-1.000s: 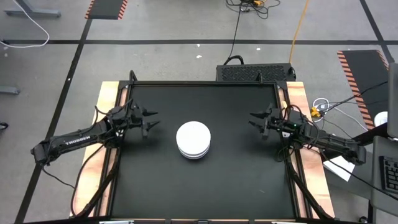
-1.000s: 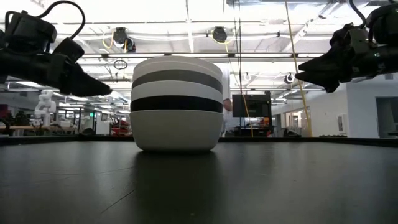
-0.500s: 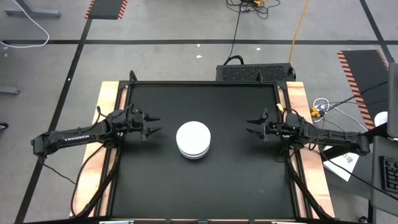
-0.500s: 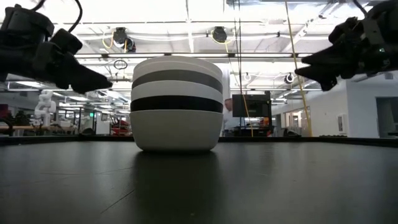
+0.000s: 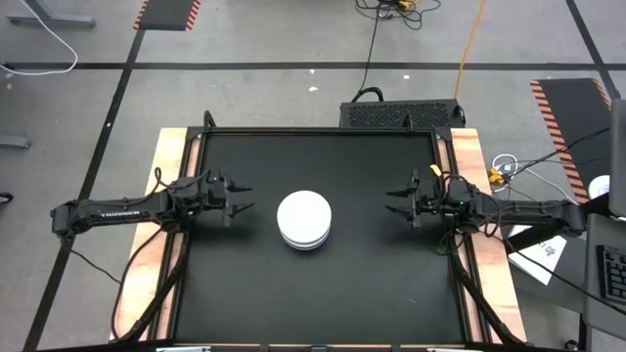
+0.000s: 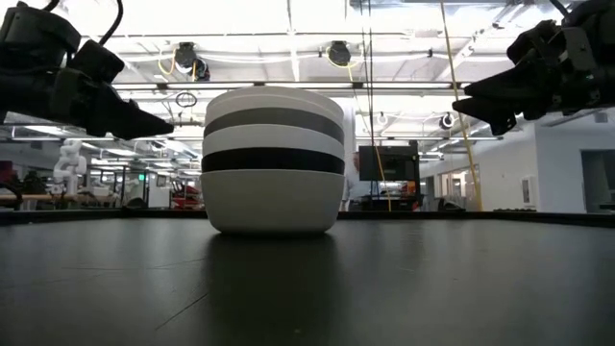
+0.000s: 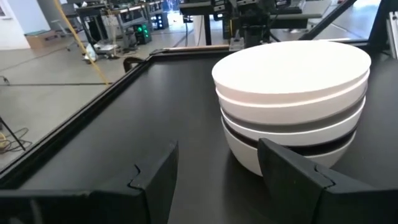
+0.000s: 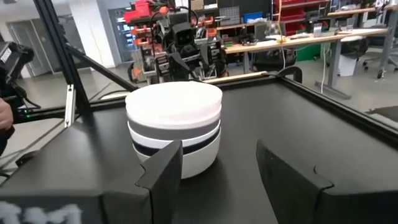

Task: Nest bowls inside each other
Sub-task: Return to Home Position

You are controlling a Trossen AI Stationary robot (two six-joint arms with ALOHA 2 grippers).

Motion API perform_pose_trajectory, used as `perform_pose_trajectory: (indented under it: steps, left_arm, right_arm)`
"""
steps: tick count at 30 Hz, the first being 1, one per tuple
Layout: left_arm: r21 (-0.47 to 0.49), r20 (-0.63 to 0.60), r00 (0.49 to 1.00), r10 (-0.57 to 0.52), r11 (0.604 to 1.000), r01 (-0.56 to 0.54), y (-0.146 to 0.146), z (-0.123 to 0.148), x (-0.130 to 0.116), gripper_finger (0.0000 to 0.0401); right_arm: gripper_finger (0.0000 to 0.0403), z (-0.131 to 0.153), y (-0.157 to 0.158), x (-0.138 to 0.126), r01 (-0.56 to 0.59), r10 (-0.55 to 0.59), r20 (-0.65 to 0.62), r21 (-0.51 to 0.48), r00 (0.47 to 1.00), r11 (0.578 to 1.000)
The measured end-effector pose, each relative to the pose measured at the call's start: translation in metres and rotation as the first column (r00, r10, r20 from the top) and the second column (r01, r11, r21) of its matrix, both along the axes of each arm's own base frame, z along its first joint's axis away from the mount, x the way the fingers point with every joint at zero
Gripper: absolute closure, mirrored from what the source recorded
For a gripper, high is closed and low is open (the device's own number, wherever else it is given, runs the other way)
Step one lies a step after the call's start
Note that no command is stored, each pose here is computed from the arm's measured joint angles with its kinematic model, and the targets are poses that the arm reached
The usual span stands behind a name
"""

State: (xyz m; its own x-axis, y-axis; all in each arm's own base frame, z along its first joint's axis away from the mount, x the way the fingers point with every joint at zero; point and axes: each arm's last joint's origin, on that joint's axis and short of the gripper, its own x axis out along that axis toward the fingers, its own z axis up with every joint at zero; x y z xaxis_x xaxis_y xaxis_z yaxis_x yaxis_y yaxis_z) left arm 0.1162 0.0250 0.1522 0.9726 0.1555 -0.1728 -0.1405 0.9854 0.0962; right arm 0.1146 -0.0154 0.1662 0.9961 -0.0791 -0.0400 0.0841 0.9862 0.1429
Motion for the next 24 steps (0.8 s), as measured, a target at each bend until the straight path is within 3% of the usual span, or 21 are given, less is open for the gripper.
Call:
perform_pose_trajectory:
  steps: [8,15,24]
  left_arm:
    - [0.03,-0.003,1.0,0.015,0.999,-0.015,0.001,0.0,0.0,0.0178]
    - [-0.016,0.018,0.999,0.031,0.999,-0.031,0.001,0.002,-0.001,0.0178]
    - [-0.012,0.141,0.99,-0.01,1.0,0.011,-0.002,0.013,-0.005,0.0178]
  right_arm:
    - [0.0204,0.001,0.0,0.0,-0.002,0.003,0.005,-0.034,1.0,0.999]
    - [0.0204,0.006,0.003,-0.003,-0.031,0.032,0.061,-0.019,0.998,0.999]
    - [0.0204,0.012,0.009,-0.008,-0.097,0.097,0.135,-0.008,0.986,0.995]
